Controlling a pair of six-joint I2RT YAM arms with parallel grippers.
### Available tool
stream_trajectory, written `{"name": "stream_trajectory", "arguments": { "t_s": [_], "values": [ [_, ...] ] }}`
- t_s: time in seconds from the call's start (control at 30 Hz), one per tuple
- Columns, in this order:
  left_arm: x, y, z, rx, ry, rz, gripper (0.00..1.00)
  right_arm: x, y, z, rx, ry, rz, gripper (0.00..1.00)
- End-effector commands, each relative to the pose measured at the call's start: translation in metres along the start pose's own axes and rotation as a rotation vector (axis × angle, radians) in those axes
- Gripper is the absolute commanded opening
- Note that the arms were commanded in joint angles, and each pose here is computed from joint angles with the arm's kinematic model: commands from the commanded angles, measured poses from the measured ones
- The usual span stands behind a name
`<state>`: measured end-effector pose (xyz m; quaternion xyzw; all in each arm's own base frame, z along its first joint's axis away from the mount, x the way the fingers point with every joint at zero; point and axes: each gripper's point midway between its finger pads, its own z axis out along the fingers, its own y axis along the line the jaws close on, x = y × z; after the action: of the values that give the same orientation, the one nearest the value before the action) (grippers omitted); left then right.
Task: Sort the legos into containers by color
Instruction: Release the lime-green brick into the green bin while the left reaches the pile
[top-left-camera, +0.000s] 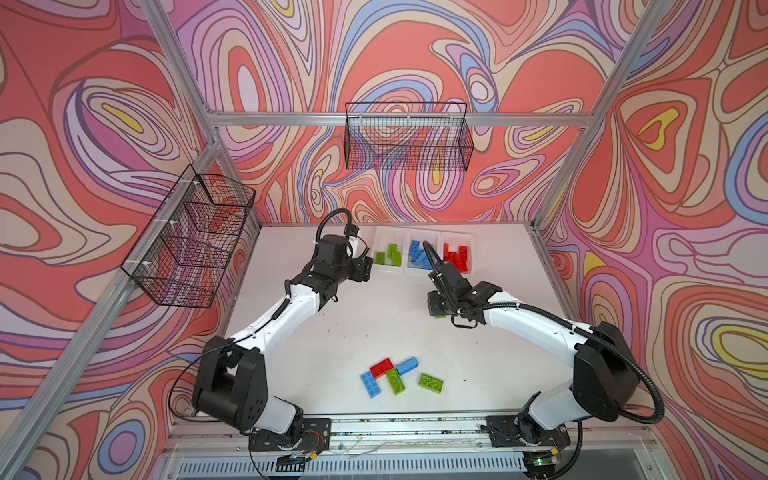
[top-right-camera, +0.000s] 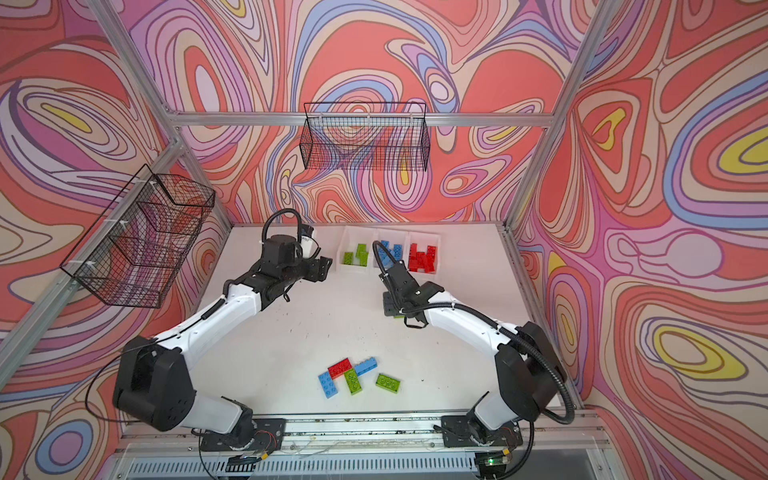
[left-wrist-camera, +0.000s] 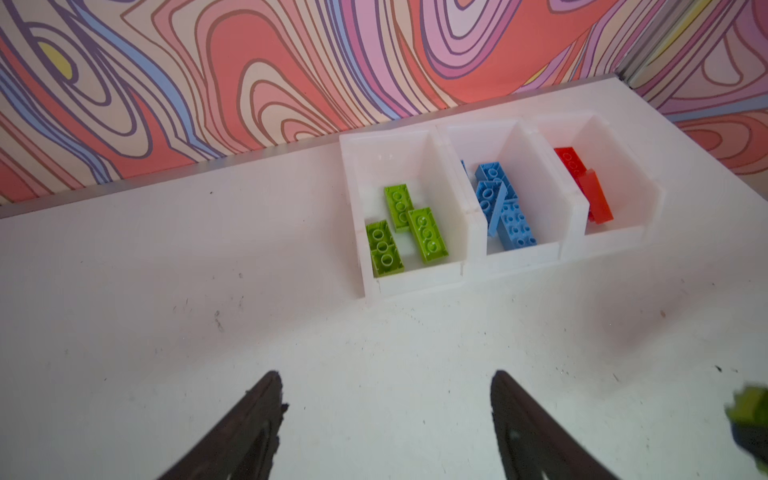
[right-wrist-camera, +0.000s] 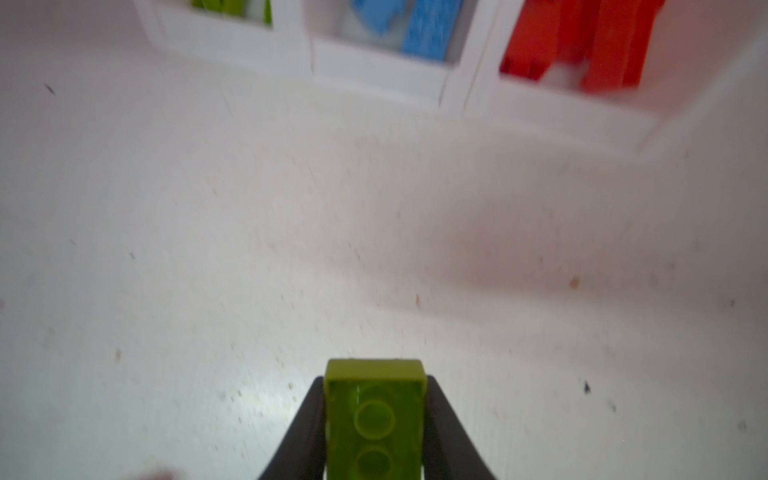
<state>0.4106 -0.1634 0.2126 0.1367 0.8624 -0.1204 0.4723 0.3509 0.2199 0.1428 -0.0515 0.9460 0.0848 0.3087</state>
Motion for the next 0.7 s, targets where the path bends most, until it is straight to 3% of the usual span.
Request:
{"name": "stream_trajectory", "arguments": {
  "t_s": [0.0, 0.1, 0.3, 0.53, 0.67],
  "values": [
    [0.026, 0.007, -0.020, -0.034, 0.057, 0.021, 0.81, -0.047, 0.019, 0.015, -0.063, -0.068, -0.068, 0.23],
    [0.048, 0.006, -0.033, -0.024, 0.089, -0.034, 0.80, -0.081, 0.032, 0.038, -0.090, -0.091, -0.083, 0.23],
    [0.107, -0.008, -0.050, 0.030, 0.156, -0.267, 0.73, -0.147, 0.071, 0.077, -0.201, -0.187, -0.063, 0.23],
    [0.157, -0.026, -0.076, -0.008, 0.289, -0.292, 0.73, -0.173, 0.088, 0.131, -0.265, -0.244, -0.025, 0.24],
    [0.175, -0.032, -0.086, -0.055, 0.306, -0.299, 0.73, -0.183, 0.090, 0.150, -0.274, -0.272, -0.004, 0.28]
  ]
}}
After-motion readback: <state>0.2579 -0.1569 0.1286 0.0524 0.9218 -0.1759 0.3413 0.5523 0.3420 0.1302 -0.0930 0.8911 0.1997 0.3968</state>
